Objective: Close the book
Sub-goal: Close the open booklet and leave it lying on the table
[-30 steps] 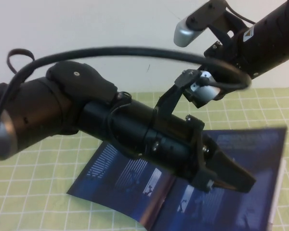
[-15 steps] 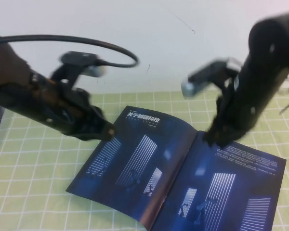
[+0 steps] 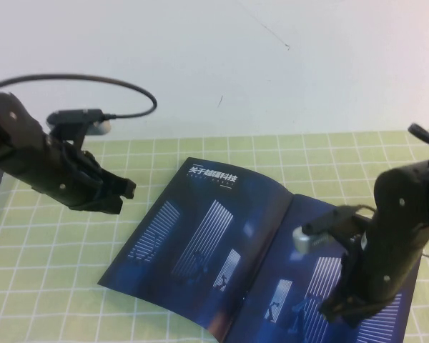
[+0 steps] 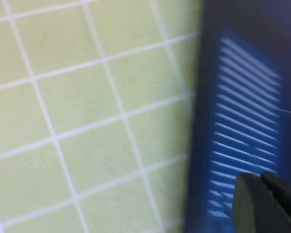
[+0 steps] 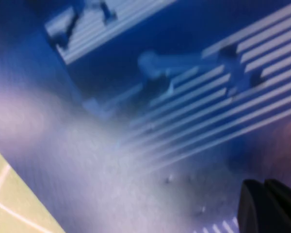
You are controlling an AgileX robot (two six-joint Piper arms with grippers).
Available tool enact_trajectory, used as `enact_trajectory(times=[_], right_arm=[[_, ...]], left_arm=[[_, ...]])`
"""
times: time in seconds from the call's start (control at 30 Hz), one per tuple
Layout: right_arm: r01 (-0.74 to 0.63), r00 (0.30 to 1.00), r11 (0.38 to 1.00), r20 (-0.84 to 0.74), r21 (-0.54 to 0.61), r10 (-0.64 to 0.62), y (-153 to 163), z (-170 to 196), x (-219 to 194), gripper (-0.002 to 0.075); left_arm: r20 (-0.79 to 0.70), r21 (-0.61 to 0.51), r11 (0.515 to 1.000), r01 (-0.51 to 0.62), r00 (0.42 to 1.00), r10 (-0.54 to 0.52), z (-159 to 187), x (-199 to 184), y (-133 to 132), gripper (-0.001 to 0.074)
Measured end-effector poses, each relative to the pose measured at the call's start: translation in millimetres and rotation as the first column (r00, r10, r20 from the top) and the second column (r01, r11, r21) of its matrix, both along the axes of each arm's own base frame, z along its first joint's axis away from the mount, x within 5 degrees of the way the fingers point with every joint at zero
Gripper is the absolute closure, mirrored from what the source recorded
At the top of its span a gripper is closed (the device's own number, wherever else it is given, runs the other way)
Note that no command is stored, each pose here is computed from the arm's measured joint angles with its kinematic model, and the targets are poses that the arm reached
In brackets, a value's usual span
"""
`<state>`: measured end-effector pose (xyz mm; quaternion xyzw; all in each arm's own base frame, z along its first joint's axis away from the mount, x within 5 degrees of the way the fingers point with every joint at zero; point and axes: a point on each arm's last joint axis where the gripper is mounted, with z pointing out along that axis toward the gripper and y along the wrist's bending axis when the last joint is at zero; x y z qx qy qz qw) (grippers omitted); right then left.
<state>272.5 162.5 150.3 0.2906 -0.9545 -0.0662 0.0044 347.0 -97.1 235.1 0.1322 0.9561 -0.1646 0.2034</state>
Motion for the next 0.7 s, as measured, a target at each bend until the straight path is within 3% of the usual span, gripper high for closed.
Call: enact_trajectory(times=[0.27,0.5,0.7], right_arm=[[0.037,0.999,0.999,-0.001,-0.003,-0.037,-2.5,-6.7,-3.9,0.0729],[0.044,0.999,0.999,-0.008,-0.009,-0.044,-1.8,-13.6,-2.4,0.0729],[0.048,0.999,0.999,-0.015,-0.013,-0.048,-1.4,-17.8,-1.9,0.0729]], left_arm=[[-0.044,0.063,0.997,-0.037,0.998,0.040,-46.7,18.8,0.5,0.0739],[-0.133,0.154,0.987,0.048,0.991,-0.027,-82.6,17.7,-12.1,0.0739],[-0.199,0.121,0.983,0.139,0.973,-0.113,-82.7,5.4,-34.2,0.0739]])
